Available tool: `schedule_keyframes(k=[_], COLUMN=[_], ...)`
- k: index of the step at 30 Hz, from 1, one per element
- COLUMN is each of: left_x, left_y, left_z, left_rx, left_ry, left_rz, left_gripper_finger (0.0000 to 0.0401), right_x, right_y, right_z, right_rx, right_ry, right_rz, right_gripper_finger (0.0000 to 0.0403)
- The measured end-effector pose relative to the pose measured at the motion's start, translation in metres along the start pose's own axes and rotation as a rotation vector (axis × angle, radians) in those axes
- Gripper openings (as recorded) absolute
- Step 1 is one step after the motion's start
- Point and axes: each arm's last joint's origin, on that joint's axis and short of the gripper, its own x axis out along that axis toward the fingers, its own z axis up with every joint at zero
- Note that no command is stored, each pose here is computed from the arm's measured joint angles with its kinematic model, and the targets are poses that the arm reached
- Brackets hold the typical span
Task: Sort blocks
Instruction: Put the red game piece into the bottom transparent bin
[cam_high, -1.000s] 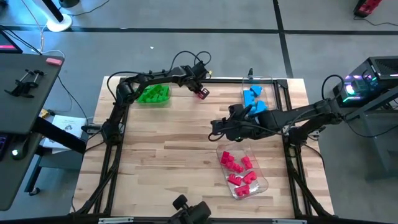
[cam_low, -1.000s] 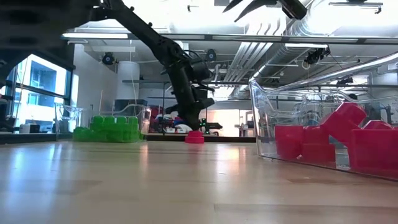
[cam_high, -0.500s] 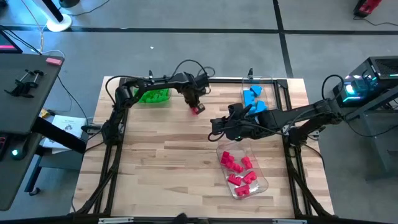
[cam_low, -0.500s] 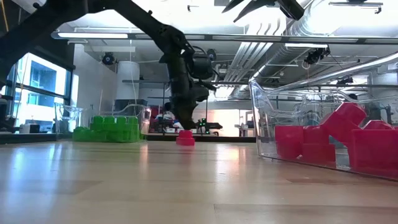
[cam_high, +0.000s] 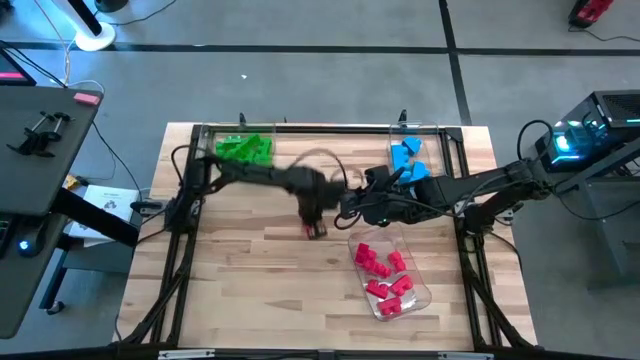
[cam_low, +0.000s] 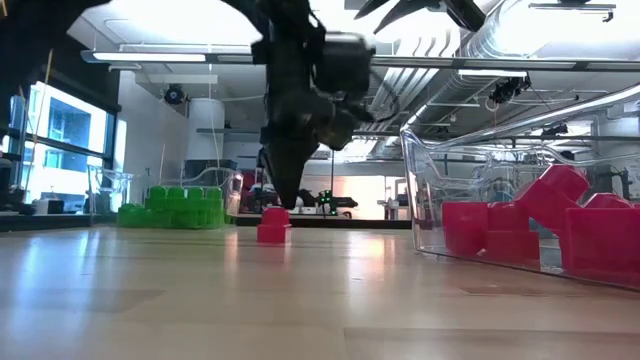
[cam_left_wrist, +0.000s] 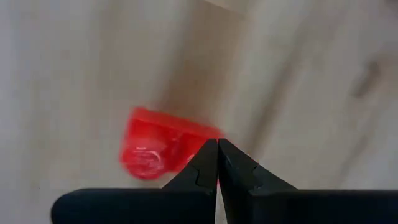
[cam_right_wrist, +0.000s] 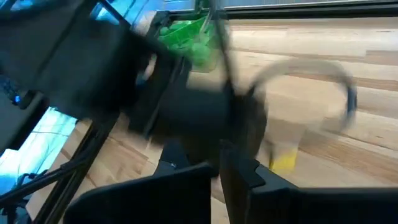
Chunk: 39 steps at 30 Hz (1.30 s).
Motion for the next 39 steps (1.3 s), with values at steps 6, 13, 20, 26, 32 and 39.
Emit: schedule_keyframes(k=[6, 13, 20, 26, 32, 39], left_x=[0.014, -0.011, -0.048, -0.040, -0.028, -0.031], left_y=[-0.058, -0.065, -0.058, -0.043, -0.045, -0.057], left_z=[-0.018, -0.038, -0.078, -0.111, -0.118, -0.098], left_rx=[0.131, 0.113, -0.029, -0.285, -0.364, -0.341], left_ry=[0.013, 0.036, -0.170, -0.353, -0.428, -0.629], left_rz=[-0.015, 0.073, 0.190, 0.105, 0.016, -0.106], left_gripper_finger=[0.0000, 0.0000, 0.0000, 0.0000, 0.0000, 0.0014], right_x=[-0.003, -0.011, -0.015, -0.031, -0.071, -0.109], right_y=[0.004, 0.014, 0.025, 0.027, 0.033, 0.027], right_z=[-0.002, -0.006, -0.004, 0.010, 0.034, 0.047], right_rx=[-0.033, -0.048, -0.106, -0.101, -0.161, -0.221], right_ry=[0.046, 0.006, -0.061, -0.122, -0.239, -0.336], right_rz=[0.049, 0.120, 0.202, 0.291, 0.492, 0.584], right_gripper_finger=[0.0000, 0.0000, 0.0000, 0.0000, 0.0000, 0.0000])
